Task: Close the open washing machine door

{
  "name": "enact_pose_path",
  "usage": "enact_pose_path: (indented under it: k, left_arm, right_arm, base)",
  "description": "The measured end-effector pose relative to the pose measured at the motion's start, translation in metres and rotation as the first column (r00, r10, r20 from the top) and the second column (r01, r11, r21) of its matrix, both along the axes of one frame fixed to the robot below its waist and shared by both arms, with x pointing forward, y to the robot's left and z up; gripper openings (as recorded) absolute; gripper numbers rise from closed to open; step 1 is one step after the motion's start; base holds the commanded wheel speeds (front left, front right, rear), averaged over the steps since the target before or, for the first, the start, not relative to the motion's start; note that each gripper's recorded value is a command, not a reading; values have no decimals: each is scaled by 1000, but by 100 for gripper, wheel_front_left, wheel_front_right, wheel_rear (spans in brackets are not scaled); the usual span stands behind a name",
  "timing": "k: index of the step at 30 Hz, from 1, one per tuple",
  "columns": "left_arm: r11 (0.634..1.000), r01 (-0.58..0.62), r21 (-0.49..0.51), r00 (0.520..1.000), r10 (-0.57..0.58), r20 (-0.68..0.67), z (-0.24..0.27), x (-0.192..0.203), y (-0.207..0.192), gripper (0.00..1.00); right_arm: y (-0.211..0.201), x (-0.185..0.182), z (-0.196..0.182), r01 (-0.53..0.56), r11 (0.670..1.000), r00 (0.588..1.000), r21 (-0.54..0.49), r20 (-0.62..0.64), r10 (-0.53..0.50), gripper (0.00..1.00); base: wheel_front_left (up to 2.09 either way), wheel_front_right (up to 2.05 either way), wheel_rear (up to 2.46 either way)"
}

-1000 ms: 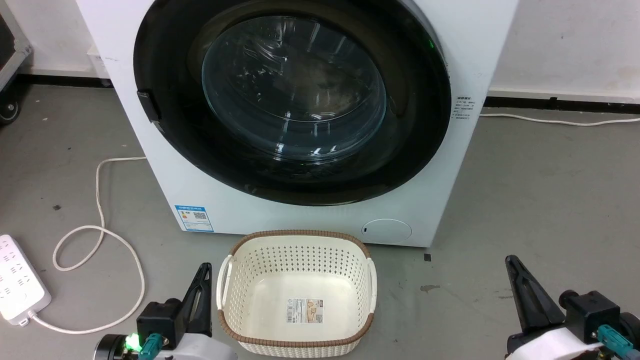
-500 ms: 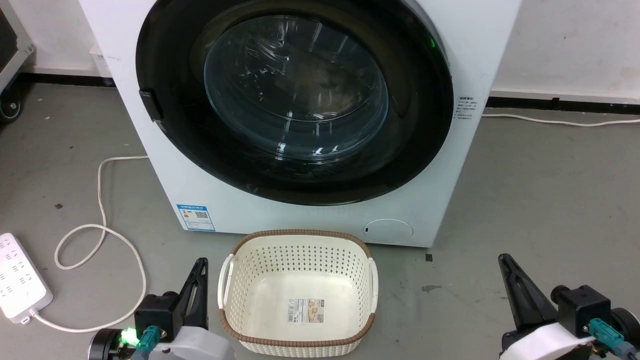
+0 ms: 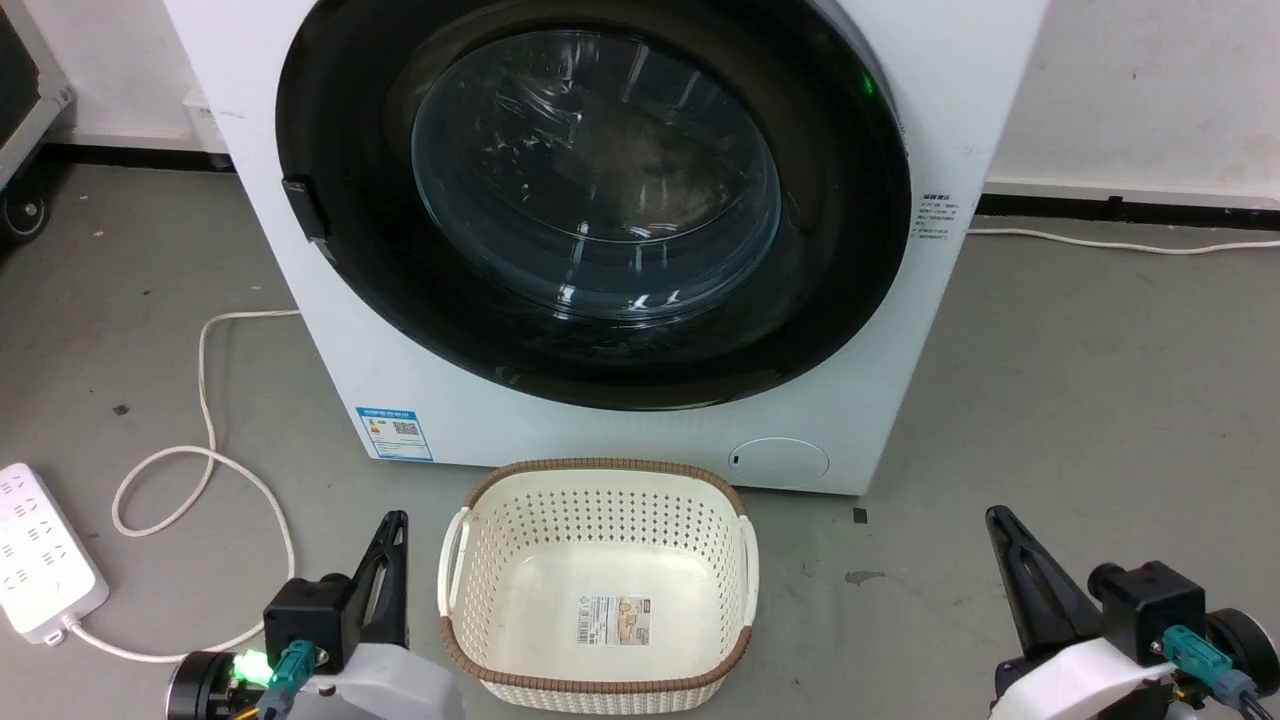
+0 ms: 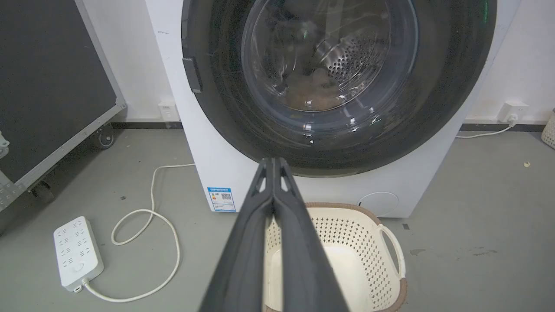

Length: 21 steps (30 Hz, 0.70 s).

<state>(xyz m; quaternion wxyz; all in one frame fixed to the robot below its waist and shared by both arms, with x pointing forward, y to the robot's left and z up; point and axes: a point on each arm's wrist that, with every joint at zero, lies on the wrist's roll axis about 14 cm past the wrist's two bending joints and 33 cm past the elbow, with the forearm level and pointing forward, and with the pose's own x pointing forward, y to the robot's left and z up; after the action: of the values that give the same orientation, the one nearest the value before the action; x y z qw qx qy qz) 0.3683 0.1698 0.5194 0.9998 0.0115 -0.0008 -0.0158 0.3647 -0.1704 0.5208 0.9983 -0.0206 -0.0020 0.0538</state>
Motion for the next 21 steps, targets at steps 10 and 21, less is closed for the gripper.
enact_pose_path:
  k: [10, 21]
  left_arm:
    - [1000, -15, 10, 1000, 15, -11, 0, 0, 3, 0]
    - [999, -27, 21, 999, 27, -22, 2, 1, 7, 0]
  right_arm:
    - [4, 2, 0, -10, 1000, 1000, -6, -10, 10, 0]
    - [9, 4, 0, -21, 1000, 999, -7, -26, 21, 0]
  base:
    - [0, 0, 0]
    - [0, 0, 0]
